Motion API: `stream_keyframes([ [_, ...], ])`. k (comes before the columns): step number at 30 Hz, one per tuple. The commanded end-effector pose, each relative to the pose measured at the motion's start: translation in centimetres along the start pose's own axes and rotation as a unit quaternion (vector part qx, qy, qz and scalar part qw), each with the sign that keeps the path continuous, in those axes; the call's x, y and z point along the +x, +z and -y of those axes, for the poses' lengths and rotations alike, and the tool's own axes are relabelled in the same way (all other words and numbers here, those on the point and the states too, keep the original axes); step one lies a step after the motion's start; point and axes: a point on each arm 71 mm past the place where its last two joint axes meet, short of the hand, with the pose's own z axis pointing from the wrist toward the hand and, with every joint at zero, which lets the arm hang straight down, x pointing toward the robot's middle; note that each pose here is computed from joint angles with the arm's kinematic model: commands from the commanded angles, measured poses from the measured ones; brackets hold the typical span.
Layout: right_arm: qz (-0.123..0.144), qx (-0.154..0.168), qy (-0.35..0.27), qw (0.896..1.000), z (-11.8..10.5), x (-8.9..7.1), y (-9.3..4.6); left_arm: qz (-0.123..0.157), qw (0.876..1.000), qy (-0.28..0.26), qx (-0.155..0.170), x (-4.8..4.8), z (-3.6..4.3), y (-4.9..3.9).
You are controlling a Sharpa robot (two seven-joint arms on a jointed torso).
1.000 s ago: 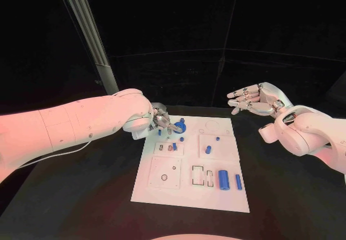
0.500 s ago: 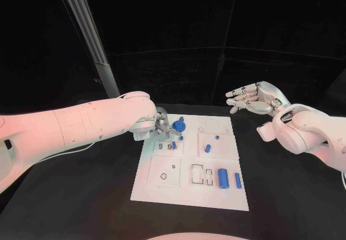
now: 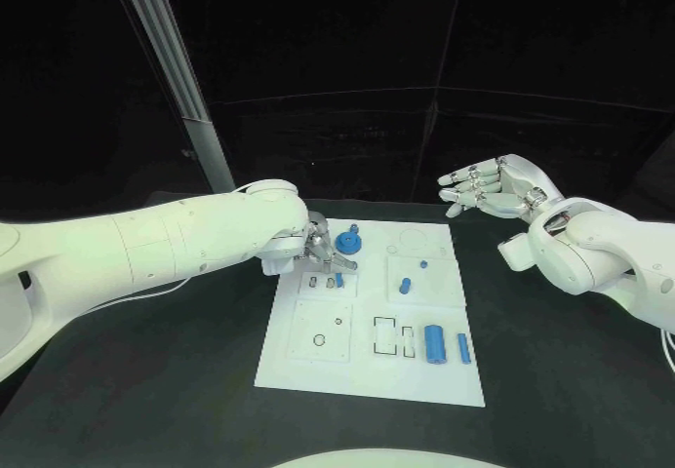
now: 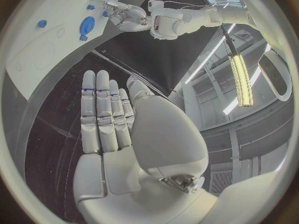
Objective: Assemble the parts on the task board
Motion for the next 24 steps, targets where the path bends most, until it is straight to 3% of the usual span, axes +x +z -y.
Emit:
stream_keyframes([
  [1,-0.005,-0.002,0.004,1.000,-0.10,0.06,0.13,-0.007,1.000,0.011,0.000,0.22,0.27,0.06],
  [24,-0.009,0.001,0.005,1.000,-0.02,0.30,0.44,-0.020,1.000,0.020,0.005,0.92,0.87,0.27],
])
